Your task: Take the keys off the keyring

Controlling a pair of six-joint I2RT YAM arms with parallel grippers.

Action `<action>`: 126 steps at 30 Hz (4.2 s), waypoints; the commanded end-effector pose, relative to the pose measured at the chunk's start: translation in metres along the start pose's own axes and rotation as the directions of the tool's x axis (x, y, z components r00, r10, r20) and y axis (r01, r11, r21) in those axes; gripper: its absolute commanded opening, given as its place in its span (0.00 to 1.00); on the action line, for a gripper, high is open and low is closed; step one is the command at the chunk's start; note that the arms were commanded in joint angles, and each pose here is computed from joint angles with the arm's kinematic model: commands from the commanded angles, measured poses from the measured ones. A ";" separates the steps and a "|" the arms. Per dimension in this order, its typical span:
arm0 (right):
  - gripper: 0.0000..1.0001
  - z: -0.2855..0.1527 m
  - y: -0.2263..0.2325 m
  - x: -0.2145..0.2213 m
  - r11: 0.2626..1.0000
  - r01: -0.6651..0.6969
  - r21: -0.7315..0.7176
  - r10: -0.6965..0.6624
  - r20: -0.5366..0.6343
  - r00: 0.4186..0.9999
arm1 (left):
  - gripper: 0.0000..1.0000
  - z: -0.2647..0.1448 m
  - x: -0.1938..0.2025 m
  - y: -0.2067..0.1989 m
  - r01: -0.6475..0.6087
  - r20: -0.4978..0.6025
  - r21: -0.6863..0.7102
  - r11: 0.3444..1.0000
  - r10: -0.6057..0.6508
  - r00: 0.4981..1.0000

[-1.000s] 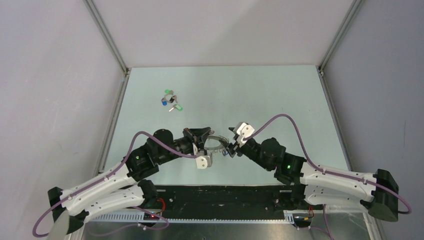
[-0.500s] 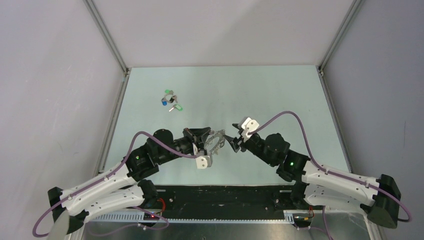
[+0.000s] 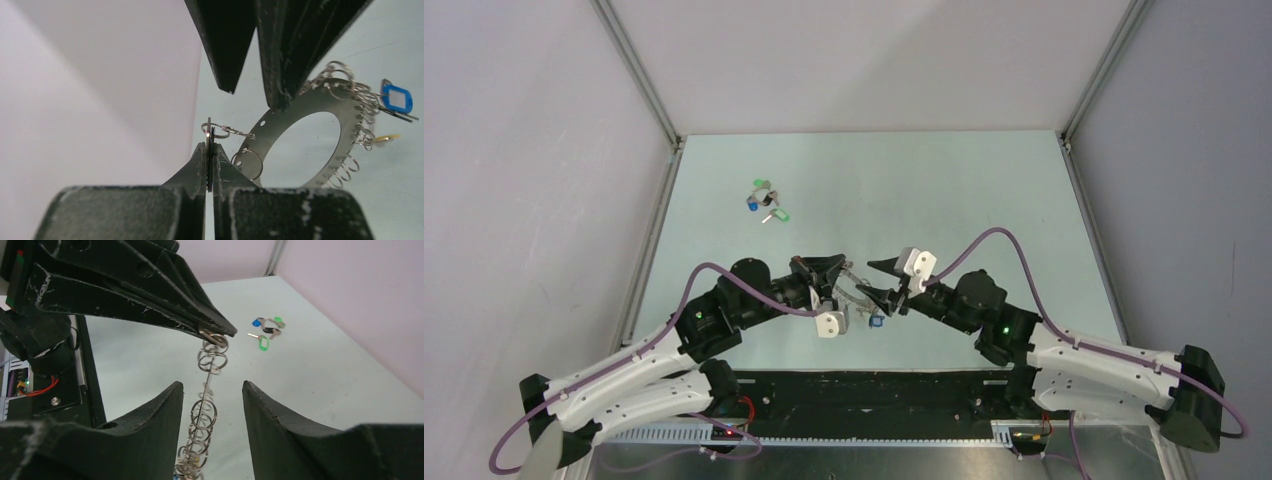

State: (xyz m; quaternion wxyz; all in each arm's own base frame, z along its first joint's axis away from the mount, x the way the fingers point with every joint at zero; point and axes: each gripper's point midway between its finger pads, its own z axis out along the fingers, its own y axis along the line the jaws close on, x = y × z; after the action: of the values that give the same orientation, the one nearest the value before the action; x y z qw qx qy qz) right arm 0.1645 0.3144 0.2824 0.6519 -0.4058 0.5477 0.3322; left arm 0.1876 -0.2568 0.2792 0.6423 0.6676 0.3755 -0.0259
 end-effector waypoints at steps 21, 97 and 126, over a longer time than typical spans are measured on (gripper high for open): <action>0.52 -0.026 -0.028 -0.036 0.995 -0.026 0.092 0.018 0.086 0.996 | 0.00 -0.003 0.003 0.040 0.383 -0.263 -0.067 0.921 -0.386 0.884; 0.00 0.009 -0.006 -0.051 0.994 -0.083 -0.067 0.093 0.156 0.983 | 0.00 -0.015 -0.021 0.036 0.539 -0.377 -0.012 0.842 -0.503 0.778; 0.39 -0.041 -0.053 -0.072 0.903 -0.422 0.080 0.308 0.565 0.766 | 0.00 0.000 -0.022 0.018 0.581 -0.399 0.041 0.813 -0.519 0.756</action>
State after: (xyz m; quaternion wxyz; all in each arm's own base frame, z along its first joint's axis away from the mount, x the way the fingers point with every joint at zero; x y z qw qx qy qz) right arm 0.1797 0.2752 0.3347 0.7068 -0.1243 0.4690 0.5148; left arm 0.1789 -0.2751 0.2853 0.4461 0.5914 0.6600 -0.1250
